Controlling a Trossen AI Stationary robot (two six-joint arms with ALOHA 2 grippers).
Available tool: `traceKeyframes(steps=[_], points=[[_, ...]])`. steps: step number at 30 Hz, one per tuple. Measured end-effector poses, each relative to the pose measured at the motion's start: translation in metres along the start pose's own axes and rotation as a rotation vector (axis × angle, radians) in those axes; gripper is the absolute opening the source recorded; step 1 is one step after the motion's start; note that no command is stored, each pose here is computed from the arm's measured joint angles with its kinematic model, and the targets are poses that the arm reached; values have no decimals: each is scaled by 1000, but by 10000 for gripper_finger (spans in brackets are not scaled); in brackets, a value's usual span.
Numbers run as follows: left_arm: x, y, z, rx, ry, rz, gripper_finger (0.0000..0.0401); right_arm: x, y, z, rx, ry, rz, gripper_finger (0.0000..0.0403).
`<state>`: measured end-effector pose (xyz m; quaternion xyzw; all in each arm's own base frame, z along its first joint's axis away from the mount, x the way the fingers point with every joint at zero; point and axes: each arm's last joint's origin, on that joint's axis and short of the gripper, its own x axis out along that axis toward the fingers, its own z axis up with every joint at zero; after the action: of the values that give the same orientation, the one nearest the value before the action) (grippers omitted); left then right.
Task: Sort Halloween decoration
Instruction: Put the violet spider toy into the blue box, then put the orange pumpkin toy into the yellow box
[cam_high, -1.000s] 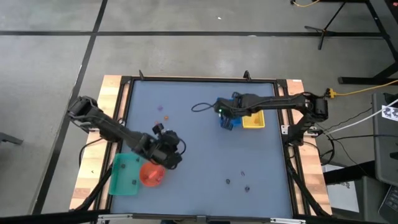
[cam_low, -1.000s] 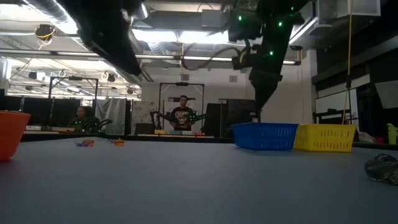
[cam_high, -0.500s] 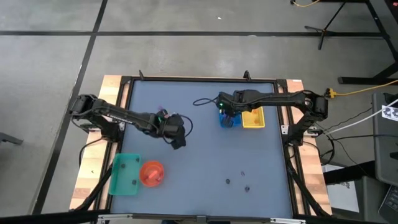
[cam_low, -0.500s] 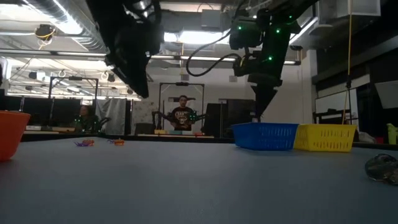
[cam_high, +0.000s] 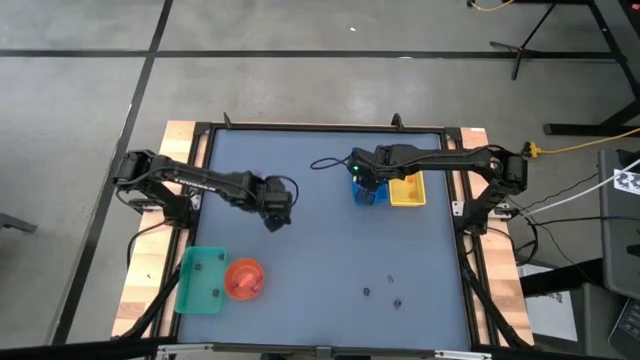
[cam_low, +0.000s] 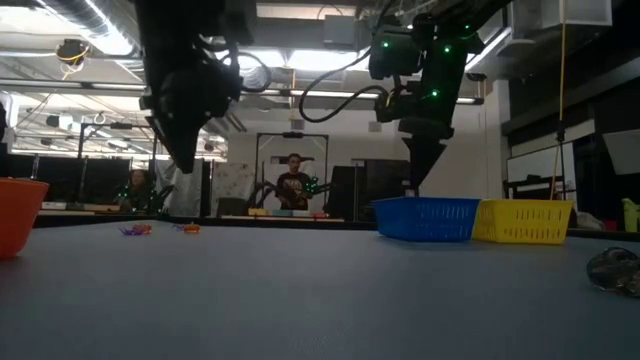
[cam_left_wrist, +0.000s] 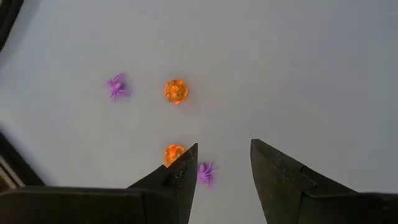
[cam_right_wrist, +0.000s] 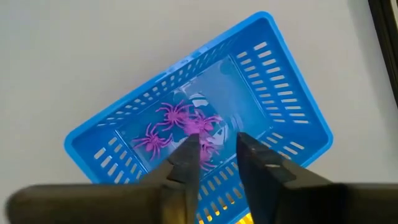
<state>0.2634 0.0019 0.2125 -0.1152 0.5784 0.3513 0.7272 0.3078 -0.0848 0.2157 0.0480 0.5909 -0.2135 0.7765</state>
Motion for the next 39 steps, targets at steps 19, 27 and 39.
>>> traceKeyframes(steps=[19,27,39], points=[[50,31,5,-139,-16,54,132,0,0,1,2,-7,1,152],[58,33,15,-220,-108,1,132,0,0,1,2,-7,1,152],[85,39,-7,-269,-95,13,132,0,0,1,2,-7,1,152]])
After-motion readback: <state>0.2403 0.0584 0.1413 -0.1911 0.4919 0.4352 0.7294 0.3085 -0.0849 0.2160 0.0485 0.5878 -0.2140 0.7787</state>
